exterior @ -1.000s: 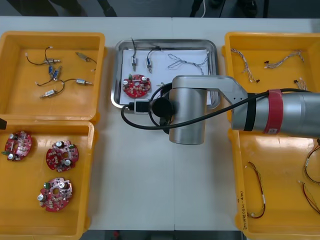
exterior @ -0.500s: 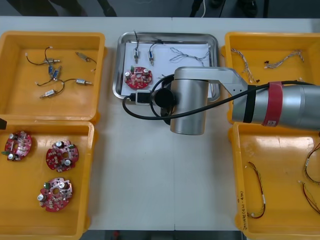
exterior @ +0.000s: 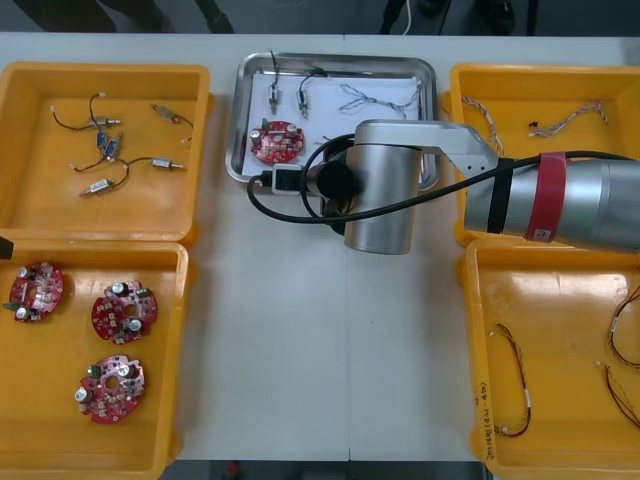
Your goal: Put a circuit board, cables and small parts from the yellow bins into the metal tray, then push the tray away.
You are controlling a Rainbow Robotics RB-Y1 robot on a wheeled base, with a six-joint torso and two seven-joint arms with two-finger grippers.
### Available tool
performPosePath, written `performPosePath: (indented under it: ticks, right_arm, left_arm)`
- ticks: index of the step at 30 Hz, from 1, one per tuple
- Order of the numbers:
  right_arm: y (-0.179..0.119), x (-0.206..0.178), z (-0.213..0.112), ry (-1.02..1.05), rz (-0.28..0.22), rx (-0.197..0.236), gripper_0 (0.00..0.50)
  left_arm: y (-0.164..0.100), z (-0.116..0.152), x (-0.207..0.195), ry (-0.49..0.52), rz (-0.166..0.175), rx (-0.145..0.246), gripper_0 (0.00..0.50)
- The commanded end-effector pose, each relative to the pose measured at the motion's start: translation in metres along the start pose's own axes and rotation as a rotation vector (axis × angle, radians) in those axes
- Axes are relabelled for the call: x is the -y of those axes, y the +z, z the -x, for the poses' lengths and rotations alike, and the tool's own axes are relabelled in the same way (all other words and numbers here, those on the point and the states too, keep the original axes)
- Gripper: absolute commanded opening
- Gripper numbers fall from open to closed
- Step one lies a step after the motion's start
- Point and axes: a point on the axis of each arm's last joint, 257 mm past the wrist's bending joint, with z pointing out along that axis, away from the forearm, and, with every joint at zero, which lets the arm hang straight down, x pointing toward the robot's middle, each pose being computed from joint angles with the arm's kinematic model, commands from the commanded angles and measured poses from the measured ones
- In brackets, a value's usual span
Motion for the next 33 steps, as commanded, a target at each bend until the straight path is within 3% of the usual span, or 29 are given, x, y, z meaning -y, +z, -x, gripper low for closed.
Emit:
performPosePath:
  ticks: [1,8,18,20,22,23,33]
  right_arm:
    - [-0.006,0.029,0.013,-0.074,-0.048,0.023,0.000]
    - [-0.004,0.037,0.019,-0.078,-0.062,0.052,0.000]
    - [-0.004,0.038,0.020,-0.080,-0.063,0.052,0.000]
    - [-0.003,0.036,0.022,-0.081,-0.061,0.055,0.062]
    - [-0.003,0.036,0.022,-0.081,-0.061,0.055,0.322]
    - [-0.003,0.037,0.022,-0.081,-0.062,0.054,0.498]
    - [-0.008,0.036,0.023,-0.064,-0.050,0.044,0.500]
  left_arm:
    - [-0.005,-0.002,-0.005,0.064,0.014,0.016,0.500]
    - [-0.005,-0.002,-0.005,0.064,0.014,0.016,0.500]
    - [-0.005,-0.002,-0.005,0.064,0.014,0.016,0.500]
    - [-0.005,-0.002,-0.005,0.064,0.014,0.016,0.500]
    - [-0.005,-0.002,-0.005,0.064,0.014,0.016,0.500]
    - [-0.005,-0.002,-0.005,0.064,0.014,0.016,0.500]
    - [-0.005,-0.002,-0.005,0.064,0.014,0.016,0.500]
